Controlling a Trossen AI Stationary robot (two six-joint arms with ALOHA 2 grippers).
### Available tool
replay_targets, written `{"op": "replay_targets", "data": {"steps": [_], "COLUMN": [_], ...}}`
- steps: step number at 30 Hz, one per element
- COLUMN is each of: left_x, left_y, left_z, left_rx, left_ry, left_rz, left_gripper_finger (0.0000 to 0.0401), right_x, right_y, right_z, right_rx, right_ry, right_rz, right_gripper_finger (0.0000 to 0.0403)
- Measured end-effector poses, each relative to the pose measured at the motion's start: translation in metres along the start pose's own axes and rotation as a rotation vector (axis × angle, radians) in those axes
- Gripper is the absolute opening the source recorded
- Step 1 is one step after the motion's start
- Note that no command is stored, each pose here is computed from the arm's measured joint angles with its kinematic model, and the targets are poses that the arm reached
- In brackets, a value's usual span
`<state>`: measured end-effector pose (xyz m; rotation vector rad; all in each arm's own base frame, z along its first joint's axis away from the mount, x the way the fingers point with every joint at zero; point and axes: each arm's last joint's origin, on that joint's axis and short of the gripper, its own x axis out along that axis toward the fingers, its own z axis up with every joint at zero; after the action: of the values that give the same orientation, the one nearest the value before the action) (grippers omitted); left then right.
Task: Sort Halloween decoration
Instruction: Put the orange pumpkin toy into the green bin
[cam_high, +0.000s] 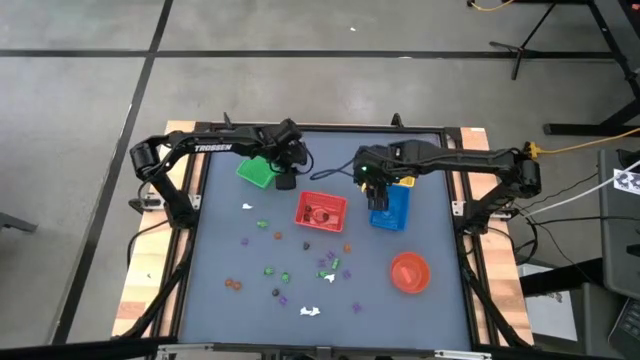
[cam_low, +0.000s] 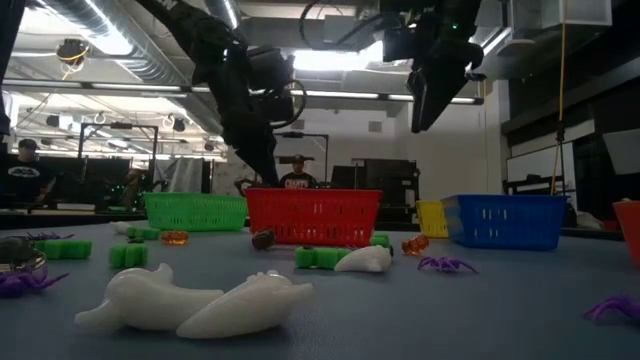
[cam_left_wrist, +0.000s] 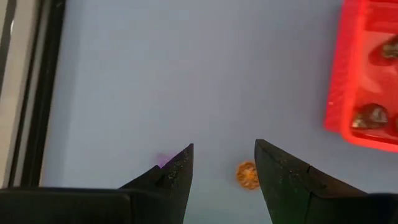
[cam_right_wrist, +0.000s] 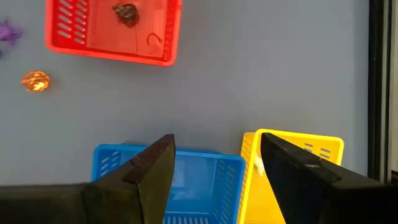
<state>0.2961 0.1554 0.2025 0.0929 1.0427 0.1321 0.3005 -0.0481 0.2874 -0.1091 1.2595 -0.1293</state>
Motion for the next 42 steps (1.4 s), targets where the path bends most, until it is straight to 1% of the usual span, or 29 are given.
{"op": "replay_targets", "data": {"steps": [7,12,21,30,36,39,42], "left_x": [0.001,0.002,0.027,0.047,0.049,0.049,0.051], "left_y": [-0.013,-0.014,-0.015,-0.016,-0.012,-0.01,-0.009], "left_z": [0.003,0.003,-0.005,-0.015,-0.018,-0.019,-0.021], "left_rx": [0.07,0.074,0.066,0.054,0.04,0.01,0.007], "left_ry": [0.018,0.024,0.098,0.174,0.196,0.193,0.201], "left_rz": [-0.031,-0.035,-0.075,-0.108,-0.092,-0.099,-0.103], "left_gripper_finger": [0.0155,0.0155,0.0155,0.0155,0.0155,0.0155,0.0155], "right_x": [-0.001,-0.003,-0.005,-0.004,-0.004,-0.004,-0.004], "right_y": [0.013,0.021,0.035,0.035,0.035,0.035,0.035], "right_z": [0.002,0.003,0.004,0.004,0.004,0.004,0.004], "right_rx": [0.003,-0.022,-0.067,-0.061,-0.06,-0.06,-0.061], "right_ry": [-0.006,-0.01,-0.018,-0.018,-0.018,-0.019,-0.019], "right_rz": [0.013,0.022,0.036,0.035,0.035,0.035,0.035], "right_gripper_finger": [0.0237,0.0237,0.0237,0.0237,0.0237,0.0237,0.0237]}}
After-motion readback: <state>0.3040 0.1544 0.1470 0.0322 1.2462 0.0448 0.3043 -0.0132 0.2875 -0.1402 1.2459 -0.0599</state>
